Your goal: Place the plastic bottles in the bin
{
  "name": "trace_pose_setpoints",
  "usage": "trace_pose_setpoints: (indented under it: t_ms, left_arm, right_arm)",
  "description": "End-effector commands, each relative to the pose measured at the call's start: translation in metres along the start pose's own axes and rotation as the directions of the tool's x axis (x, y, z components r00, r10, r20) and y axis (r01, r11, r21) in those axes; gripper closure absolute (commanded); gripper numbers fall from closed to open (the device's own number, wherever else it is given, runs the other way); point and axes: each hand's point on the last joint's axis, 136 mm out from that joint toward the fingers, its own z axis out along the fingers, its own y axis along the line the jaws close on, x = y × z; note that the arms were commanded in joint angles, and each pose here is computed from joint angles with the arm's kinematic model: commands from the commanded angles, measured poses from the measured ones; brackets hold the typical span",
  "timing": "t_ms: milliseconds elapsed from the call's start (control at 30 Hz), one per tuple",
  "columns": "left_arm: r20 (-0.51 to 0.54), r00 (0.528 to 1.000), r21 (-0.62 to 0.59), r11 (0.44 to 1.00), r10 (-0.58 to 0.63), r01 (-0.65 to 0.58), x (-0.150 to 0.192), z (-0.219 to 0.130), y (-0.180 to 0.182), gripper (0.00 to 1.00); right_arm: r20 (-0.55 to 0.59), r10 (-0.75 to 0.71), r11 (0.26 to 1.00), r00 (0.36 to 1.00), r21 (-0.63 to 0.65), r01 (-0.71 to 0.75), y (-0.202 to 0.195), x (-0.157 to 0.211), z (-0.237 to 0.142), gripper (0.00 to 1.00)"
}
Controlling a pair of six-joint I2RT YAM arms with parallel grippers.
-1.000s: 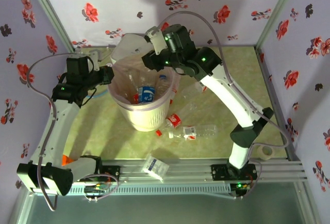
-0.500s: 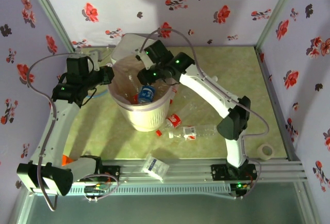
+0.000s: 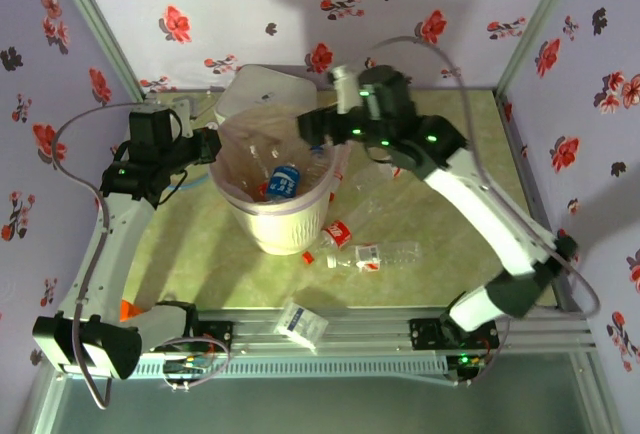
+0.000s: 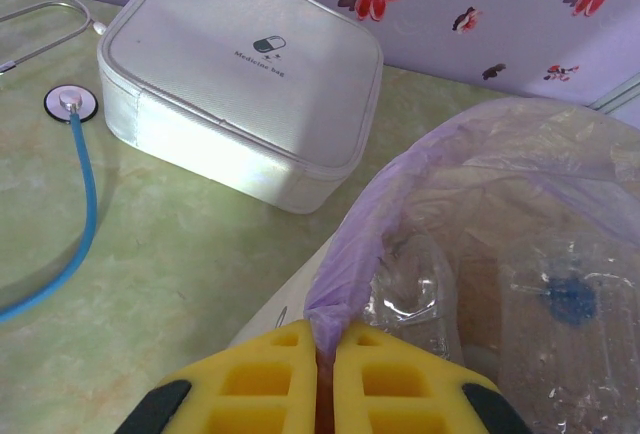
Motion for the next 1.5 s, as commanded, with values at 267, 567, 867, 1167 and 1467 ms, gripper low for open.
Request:
trace_pose_setpoints:
  t_ms: [267,567,867,1167,1467]
  left_arm:
    - [-0.045,0.999,0.0,1.0,-0.028,0.028,0.013,0.005,0.002,0.97]
    - [-0.042,0.999,0.002,0.999,-0.031,0.032,0.01,0.002,0.0,0.97]
    - [-0.053,0.998,-0.005,0.999,-0.034,0.034,0.011,0.009,0.003,0.97]
    - [-0.058,0.998,-0.009,0.999,-0.039,0.039,0.013,0.013,0.005,0.97]
    - [-0.058,0.998,-0.012,0.999,-0.034,0.033,0.013,0.01,0.005,0.97]
  right_arm:
    - [0.162,0.529,0.64,0.833,0.568,-0.518,-0.262,0.079,-0.012,0.0]
    - [0.427,0.72,0.199,0.548,0.629,-0.752,-0.377,0.149,0.019,0.0]
    - [0.359,0.824,0.139,0.438,0.622,-0.771,-0.388,0.194,0.074,0.01]
    - [0.321,0.88,0.09,0.351,0.612,-0.786,-0.388,0.233,0.105,0.05]
    - [0.311,0.879,0.107,0.362,0.611,-0.784,-0.39,0.23,0.103,0.25]
